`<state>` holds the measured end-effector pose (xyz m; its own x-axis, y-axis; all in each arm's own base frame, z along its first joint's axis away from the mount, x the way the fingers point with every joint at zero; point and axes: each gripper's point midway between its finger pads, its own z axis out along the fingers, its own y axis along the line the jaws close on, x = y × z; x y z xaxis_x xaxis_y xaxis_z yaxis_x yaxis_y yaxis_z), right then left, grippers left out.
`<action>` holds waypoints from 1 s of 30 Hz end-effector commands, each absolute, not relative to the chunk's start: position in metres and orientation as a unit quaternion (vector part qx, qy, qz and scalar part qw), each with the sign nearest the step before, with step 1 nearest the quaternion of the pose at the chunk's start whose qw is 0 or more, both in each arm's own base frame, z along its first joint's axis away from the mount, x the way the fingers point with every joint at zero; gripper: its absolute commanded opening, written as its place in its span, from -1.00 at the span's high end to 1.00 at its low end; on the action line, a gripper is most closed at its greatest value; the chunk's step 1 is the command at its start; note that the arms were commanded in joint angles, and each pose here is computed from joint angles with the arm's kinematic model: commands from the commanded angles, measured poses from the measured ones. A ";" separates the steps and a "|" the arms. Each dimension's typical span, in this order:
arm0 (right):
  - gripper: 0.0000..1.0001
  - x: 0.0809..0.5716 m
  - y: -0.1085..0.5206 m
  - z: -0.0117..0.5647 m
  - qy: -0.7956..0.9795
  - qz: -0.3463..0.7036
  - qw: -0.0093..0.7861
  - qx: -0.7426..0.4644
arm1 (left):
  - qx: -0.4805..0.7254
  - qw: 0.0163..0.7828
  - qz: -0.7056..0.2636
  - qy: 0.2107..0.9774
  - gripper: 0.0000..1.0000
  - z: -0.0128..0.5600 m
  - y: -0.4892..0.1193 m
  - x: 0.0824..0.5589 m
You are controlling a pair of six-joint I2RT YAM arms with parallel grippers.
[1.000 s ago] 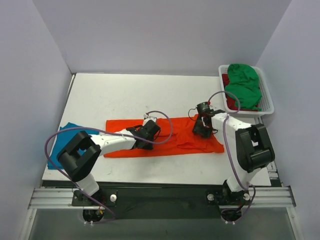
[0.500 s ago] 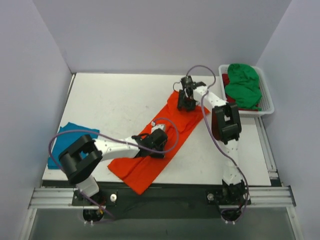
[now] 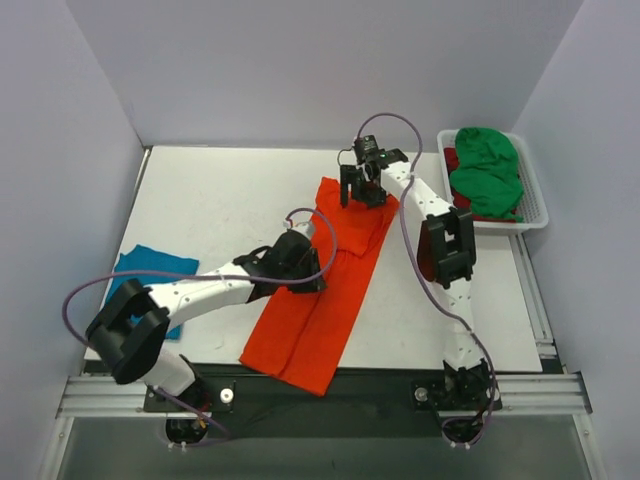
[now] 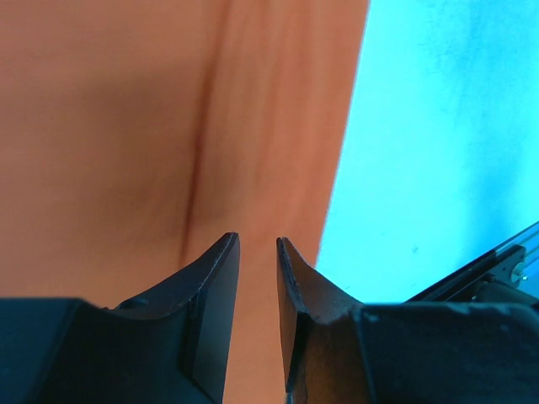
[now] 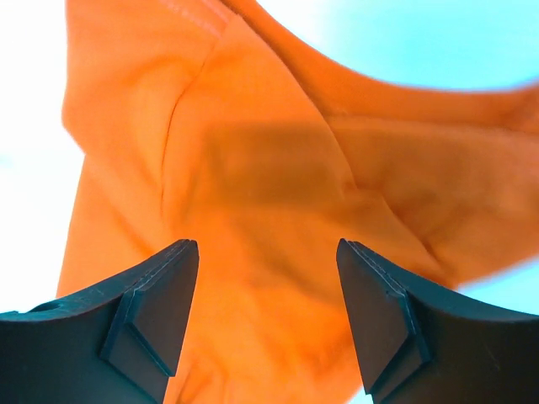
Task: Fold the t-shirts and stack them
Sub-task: Rotate the tshirt 90 degrees
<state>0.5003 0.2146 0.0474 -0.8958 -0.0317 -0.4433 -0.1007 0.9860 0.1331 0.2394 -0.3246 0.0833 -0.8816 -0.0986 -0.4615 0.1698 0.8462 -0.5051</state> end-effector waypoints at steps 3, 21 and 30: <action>-0.35 0.464 0.190 0.128 0.961 0.056 0.270 0.010 | 0.049 0.259 -0.226 0.938 0.29 0.077 -0.272 0.216; 0.20 0.405 0.197 0.012 0.982 0.065 0.165 0.067 | 0.029 0.190 -0.231 0.954 0.33 0.008 -0.268 0.152; 0.15 0.485 0.188 0.003 0.974 0.102 0.189 0.075 | 0.005 0.193 -0.254 0.948 0.33 0.014 -0.326 0.198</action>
<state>0.4678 0.1965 0.0174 -0.9126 0.1966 -0.3585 0.1167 0.9656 0.2325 0.1873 -0.3179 0.0239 -0.9181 -0.0695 -0.3901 0.1417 0.8618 -0.4870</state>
